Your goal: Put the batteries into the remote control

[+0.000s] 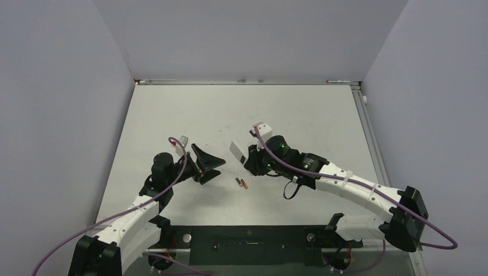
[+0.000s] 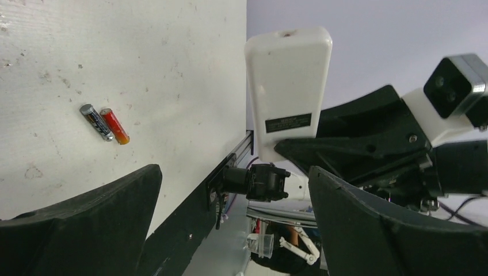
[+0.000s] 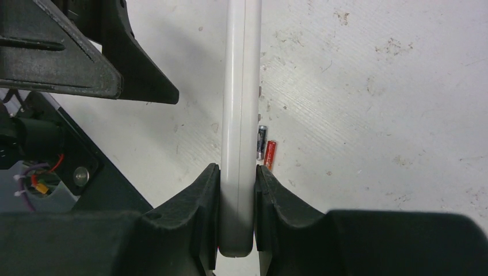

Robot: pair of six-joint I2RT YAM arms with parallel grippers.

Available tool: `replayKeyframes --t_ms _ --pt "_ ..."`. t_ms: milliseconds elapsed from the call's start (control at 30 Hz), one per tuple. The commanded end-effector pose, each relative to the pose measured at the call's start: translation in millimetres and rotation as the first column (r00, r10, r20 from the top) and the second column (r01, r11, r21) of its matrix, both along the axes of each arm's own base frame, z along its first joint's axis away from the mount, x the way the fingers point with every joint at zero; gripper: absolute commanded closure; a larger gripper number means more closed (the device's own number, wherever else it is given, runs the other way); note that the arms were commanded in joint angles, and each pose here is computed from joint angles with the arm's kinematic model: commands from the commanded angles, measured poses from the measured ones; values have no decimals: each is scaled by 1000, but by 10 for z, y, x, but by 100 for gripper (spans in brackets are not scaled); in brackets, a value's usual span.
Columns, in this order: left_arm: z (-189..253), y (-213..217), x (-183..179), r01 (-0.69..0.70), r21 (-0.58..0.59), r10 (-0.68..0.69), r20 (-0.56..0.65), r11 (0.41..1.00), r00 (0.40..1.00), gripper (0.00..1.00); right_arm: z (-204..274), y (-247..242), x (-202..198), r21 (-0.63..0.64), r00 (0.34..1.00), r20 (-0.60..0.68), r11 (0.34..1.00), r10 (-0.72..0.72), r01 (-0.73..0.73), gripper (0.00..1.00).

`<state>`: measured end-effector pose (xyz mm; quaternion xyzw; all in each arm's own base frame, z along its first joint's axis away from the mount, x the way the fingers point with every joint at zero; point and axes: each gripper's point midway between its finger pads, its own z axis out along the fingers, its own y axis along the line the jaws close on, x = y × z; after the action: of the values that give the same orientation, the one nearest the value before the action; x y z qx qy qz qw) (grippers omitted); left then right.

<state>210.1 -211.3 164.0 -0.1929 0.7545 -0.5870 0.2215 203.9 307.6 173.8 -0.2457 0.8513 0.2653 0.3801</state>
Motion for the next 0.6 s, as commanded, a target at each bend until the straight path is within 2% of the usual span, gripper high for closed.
replayKeyframes --t_ms 0,400,567 --pt "280 -66 -14 85 -10 -82 171 996 982 3 204 -74 -107 109 990 -46 986 132 -127 91" --pt "258 -131 -116 213 92 -227 192 973 955 4 208 -303 -281 237 936 -216 945 278 -226 92" --pt "226 -132 -199 256 122 -275 193 959 942 4 240 -305 -436 361 880 -269 888 390 -283 92"
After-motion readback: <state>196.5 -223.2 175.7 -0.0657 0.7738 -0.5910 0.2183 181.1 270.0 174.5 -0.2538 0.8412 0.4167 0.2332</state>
